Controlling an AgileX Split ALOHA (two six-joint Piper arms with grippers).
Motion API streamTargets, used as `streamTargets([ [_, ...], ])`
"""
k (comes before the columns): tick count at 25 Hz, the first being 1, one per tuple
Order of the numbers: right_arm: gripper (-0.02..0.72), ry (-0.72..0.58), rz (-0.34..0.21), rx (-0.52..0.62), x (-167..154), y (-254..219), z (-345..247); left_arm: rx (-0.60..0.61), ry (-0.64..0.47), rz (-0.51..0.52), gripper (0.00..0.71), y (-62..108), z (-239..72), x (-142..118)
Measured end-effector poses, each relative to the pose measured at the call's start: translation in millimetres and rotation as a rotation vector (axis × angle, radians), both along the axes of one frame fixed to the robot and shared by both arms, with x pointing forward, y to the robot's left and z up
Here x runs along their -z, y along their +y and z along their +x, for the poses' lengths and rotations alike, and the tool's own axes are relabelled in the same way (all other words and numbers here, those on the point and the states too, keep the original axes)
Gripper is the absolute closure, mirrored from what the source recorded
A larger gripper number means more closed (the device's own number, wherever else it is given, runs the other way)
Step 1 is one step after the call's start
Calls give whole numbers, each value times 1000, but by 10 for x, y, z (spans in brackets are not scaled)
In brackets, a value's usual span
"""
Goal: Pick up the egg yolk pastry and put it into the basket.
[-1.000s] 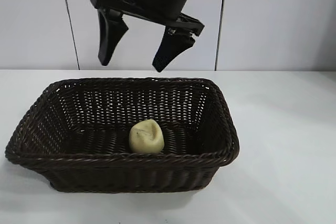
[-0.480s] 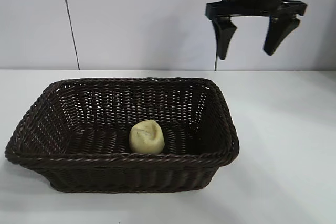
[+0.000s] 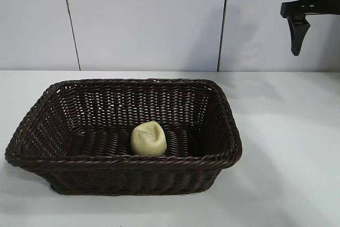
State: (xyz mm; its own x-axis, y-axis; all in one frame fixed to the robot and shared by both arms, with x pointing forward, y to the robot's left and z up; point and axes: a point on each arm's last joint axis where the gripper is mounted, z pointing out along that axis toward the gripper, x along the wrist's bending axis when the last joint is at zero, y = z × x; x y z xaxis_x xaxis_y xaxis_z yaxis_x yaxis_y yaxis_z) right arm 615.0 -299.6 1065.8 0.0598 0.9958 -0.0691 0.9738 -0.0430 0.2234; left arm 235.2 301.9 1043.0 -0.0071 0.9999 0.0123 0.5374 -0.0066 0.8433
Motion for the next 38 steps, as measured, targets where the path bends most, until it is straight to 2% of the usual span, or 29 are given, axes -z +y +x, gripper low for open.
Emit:
streamTargets([
  [12,50,1,39,-138,-167,335,-1562,0,0,0,16,0,0,0],
  [15,50,-29,58,-143,-86,312,-1905,0,0,0,16,0,0,0],
  [21,50,-111,69,-149,277,215,-2459,0,0,0,16,0,0,0],
  [27,50,-140,67,-163,550,149,-2823,0,0,0,16,0,0,0],
  [38,50,-345,81,-175,385,103,-3067,0,0,0,16,0,0,0],
])
